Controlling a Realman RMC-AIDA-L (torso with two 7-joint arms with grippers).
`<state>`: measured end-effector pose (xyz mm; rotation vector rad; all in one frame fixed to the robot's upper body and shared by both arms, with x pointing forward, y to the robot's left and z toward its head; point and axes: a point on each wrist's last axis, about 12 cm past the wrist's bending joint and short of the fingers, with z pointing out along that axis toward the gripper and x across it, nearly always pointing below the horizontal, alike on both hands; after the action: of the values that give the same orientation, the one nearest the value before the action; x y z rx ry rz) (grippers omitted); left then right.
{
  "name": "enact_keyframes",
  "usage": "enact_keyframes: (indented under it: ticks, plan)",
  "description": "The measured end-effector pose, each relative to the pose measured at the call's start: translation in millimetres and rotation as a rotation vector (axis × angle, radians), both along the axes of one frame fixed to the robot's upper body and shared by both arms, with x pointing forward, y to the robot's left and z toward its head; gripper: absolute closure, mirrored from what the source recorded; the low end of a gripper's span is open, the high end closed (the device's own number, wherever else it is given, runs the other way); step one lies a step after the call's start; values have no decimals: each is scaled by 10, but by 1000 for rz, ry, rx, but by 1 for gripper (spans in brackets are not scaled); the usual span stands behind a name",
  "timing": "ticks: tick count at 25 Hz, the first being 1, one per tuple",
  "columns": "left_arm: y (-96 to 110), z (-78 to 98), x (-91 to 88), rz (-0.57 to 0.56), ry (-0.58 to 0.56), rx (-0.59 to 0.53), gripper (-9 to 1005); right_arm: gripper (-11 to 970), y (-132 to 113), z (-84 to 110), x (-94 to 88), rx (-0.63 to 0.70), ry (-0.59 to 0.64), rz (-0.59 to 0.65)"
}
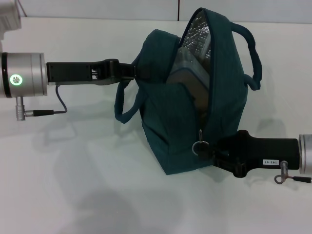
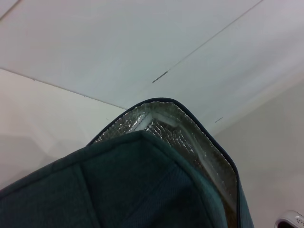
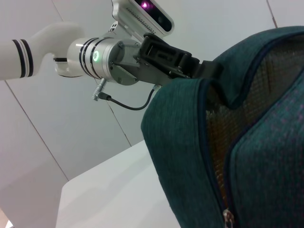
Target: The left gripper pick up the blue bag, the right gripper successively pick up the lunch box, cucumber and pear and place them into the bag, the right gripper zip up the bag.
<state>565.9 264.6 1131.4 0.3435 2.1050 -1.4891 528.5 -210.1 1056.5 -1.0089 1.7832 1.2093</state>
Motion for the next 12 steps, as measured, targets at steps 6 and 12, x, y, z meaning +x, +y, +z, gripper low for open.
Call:
enact_keyframes:
  ticks: [6,12]
  plan:
    - [-1,1,1,0,0,0,859,875,9,-9,7,-2,0,-10]
    - [2,-2,-2,0,1,0,859,898,3,-17,11,-8,-2,-19]
